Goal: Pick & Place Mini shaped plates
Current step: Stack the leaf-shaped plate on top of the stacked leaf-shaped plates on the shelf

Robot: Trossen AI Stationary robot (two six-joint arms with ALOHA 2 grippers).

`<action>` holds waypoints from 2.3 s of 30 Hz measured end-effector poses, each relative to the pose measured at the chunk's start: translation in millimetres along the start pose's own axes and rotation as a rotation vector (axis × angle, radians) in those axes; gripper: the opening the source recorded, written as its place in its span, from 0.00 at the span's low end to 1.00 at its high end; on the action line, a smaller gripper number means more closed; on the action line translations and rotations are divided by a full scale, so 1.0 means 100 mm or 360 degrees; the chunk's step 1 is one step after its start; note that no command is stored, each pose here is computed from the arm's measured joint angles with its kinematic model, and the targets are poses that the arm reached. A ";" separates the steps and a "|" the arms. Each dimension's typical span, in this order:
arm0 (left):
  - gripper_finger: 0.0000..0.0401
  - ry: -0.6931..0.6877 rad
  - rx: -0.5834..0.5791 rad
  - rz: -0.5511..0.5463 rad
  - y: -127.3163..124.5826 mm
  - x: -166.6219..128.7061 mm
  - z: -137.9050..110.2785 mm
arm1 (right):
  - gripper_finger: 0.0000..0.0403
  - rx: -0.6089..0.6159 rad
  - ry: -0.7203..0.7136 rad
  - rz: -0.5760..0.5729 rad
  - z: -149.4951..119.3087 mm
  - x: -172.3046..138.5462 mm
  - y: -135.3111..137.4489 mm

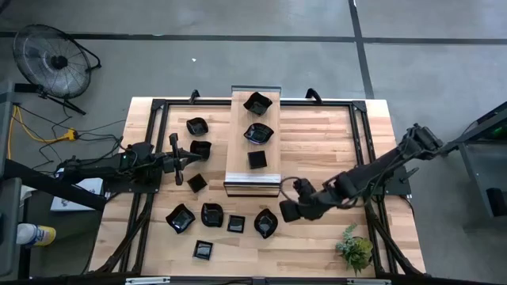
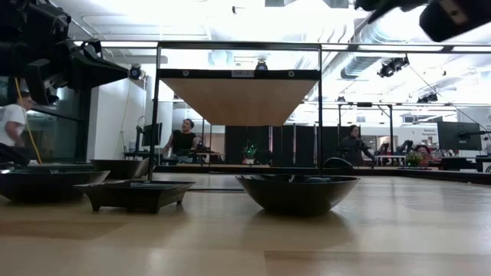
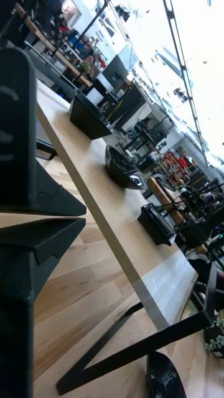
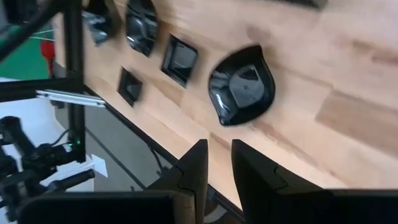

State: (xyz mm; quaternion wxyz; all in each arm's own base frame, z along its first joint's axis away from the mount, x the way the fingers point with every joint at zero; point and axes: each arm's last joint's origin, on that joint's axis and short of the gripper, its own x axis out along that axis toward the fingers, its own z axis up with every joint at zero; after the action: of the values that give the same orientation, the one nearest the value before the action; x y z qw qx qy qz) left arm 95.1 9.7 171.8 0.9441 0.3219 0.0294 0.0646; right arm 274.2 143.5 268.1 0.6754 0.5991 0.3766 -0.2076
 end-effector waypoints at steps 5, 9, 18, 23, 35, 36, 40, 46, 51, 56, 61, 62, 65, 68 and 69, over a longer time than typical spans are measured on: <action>0.03 0.0000 0.0000 0.0000 0.00 0.00 0.00 | 0.17 0.0087 0.0036 -0.0083 -0.19 0.21 -0.07; 0.03 0.0000 0.0000 0.0000 0.00 0.00 0.00 | 0.17 0.0131 0.0095 -0.0155 -0.30 0.42 -0.13; 0.03 -0.0001 0.0000 0.0000 0.00 0.00 0.00 | 0.17 0.0236 0.0194 -0.0257 -0.38 0.90 -0.23; 0.03 -0.0001 0.0000 0.0000 0.00 0.00 0.00 | 0.18 0.0271 0.0198 -0.0226 -0.39 1.11 -0.26; 0.03 0.0000 0.0000 0.0000 0.00 0.00 0.00 | 0.34 0.0295 0.0088 -0.0127 -0.36 1.24 -0.25; 0.03 0.0000 0.0000 0.0000 0.00 0.00 0.00 | 0.35 0.0307 0.0080 -0.0128 -0.35 1.24 -0.25; 0.03 0.0000 0.0000 0.0000 0.00 0.00 0.00 | 0.36 0.0331 0.0047 -0.0124 -0.31 1.26 -0.25; 0.03 0.0000 0.0000 0.0000 0.00 0.00 0.00 | 0.36 0.0347 0.0050 -0.0176 -0.30 1.36 -0.31; 0.03 0.0000 0.0000 0.0000 0.00 0.00 0.00 | 0.36 0.0354 0.0035 -0.0190 -0.27 1.40 -0.32; 0.03 -0.0001 0.0000 0.0000 0.00 0.00 0.00 | 0.34 0.0336 0.0010 -0.0183 -0.25 1.41 -0.32; 0.03 0.0001 -0.0001 0.0000 0.00 0.00 0.00 | 0.31 0.0330 0.0000 -0.0183 -0.20 1.42 -0.31; 0.03 0.0000 0.0000 0.0000 0.00 0.00 0.00 | 0.30 0.0325 -0.0001 -0.0184 -0.20 1.42 -0.31; 0.03 0.0000 0.0000 0.0001 0.00 0.00 0.00 | 0.28 0.0325 -0.0009 -0.0186 -0.17 1.42 -0.31; 0.03 0.0000 0.0000 0.0000 0.00 0.00 0.00 | 0.25 0.0314 -0.0012 -0.0187 -0.15 1.42 -0.31; 0.03 0.0000 0.0000 0.0000 0.00 0.00 0.00 | 0.24 0.0312 -0.0012 -0.0189 -0.15 1.42 -0.31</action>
State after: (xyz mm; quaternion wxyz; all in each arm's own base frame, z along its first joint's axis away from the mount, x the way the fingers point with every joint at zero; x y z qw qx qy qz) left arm 95.1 9.7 171.8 0.9441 0.3219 0.0294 0.0645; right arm 337.6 176.1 140.4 0.6016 0.6380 0.3867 -0.2854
